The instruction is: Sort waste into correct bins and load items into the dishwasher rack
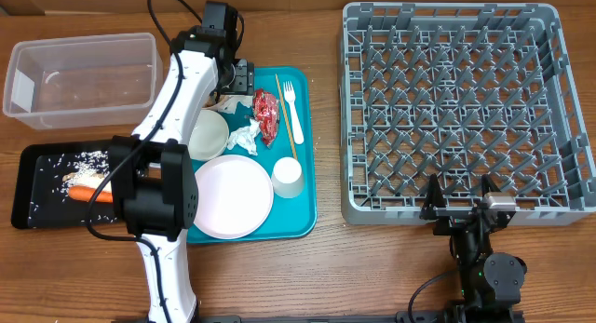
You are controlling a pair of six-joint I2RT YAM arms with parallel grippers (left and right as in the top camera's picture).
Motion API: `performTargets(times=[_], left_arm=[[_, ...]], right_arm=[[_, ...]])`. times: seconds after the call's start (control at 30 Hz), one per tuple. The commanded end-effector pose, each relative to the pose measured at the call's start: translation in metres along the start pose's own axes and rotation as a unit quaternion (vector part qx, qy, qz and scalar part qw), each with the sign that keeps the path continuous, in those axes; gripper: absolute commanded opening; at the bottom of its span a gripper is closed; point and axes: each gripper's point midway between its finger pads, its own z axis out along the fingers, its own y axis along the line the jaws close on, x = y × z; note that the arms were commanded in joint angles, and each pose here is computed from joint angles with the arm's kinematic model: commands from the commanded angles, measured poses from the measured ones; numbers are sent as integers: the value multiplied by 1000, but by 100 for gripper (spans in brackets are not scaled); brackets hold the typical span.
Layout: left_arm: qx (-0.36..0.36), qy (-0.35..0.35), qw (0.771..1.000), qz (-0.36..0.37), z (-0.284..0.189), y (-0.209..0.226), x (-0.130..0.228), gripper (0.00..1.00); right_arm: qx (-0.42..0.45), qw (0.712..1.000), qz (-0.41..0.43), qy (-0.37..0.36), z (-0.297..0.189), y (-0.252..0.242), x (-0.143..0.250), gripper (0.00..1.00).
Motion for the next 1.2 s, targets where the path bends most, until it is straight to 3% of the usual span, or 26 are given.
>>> performTargets(times=[0.0,0.17,0.4,0.63,0.93,1.17], left_arm=[[-24,18,999,11,18,15,8,82],[-27,37,999,5,29,24,16,77],[-25,23,999,17,31,23,9,77],[-13,27,999,28,32,18,11,64],[20,40,998,48,32,4,18,64],[1,45,998,43,34,10,22,65]], right_arm=[[4,1000,2,-3,0,-1,1,100],[3,1000,2,-3,0,-1,1,100],[3,1000,2,-3,0,-1,1,100],[3,1000,2,-3,0,-1,1,100],[4,1000,2,-3,0,-1,1,100],[3,1000,2,-3,0,-1,1,100]])
